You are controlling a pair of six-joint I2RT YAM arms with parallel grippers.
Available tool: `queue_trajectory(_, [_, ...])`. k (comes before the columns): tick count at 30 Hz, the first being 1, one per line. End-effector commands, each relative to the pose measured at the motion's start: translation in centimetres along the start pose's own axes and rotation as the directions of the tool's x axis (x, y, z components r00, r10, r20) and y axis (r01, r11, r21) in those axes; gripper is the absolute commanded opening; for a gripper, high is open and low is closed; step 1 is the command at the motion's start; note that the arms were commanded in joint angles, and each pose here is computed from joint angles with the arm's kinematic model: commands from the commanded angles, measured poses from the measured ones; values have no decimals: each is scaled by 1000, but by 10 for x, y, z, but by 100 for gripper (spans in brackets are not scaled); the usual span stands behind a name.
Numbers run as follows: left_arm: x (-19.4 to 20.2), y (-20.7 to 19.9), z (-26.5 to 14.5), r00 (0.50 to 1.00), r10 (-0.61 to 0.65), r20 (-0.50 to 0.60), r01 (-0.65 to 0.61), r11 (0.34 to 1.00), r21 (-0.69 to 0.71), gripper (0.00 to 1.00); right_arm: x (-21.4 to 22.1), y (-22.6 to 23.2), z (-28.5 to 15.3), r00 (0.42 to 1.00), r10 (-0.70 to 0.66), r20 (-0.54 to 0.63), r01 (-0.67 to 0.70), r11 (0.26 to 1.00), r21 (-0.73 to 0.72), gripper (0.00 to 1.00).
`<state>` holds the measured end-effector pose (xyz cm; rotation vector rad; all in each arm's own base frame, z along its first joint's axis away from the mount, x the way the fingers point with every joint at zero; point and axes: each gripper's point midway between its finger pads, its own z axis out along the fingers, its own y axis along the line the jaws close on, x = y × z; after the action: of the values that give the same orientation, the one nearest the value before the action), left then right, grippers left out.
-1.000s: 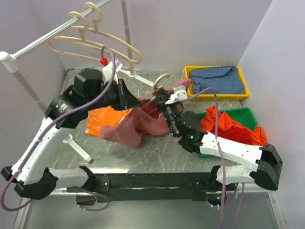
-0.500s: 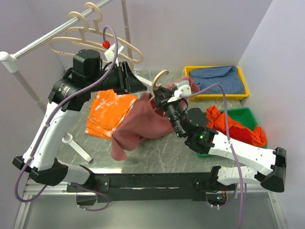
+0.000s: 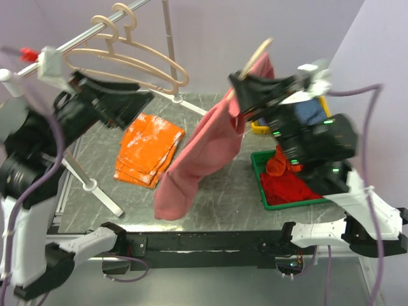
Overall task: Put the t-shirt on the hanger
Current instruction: Place the T-shirt on the hanger, then place the hanger at the clothesline.
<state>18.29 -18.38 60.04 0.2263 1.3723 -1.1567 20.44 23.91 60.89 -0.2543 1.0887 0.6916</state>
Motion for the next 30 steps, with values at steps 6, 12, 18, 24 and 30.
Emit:
queue_trajectory(6, [12, 12, -5, 1000, 3, -25, -5, 999, -45, 97, -3, 11, -12, 997, 77, 8, -76, 995, -70, 0])
queue_trajectory(12, [101, 58, -24, 965, -70, -252, 36, 990, -137, 72, 135, 14, -24, 973, 140, -183, -160, 983, -95, 0])
queue_trajectory(18, [200, 74, -56, 844, -236, -482, 203, 972, -120, 49, 172, 5, -32, 975, 113, -193, -131, 988, -82, 0])
queue_trajectory(24, [241, 79, -80, 763, -288, -579, 258, 957, -135, 58, 207, 5, -35, 969, 97, -228, -119, 989, -83, 0])
queue_trajectory(30, [256, 57, -91, 711, -286, -643, 366, 930, -9, 61, 215, 7, -29, 970, 70, -235, -93, 992, -87, 0])
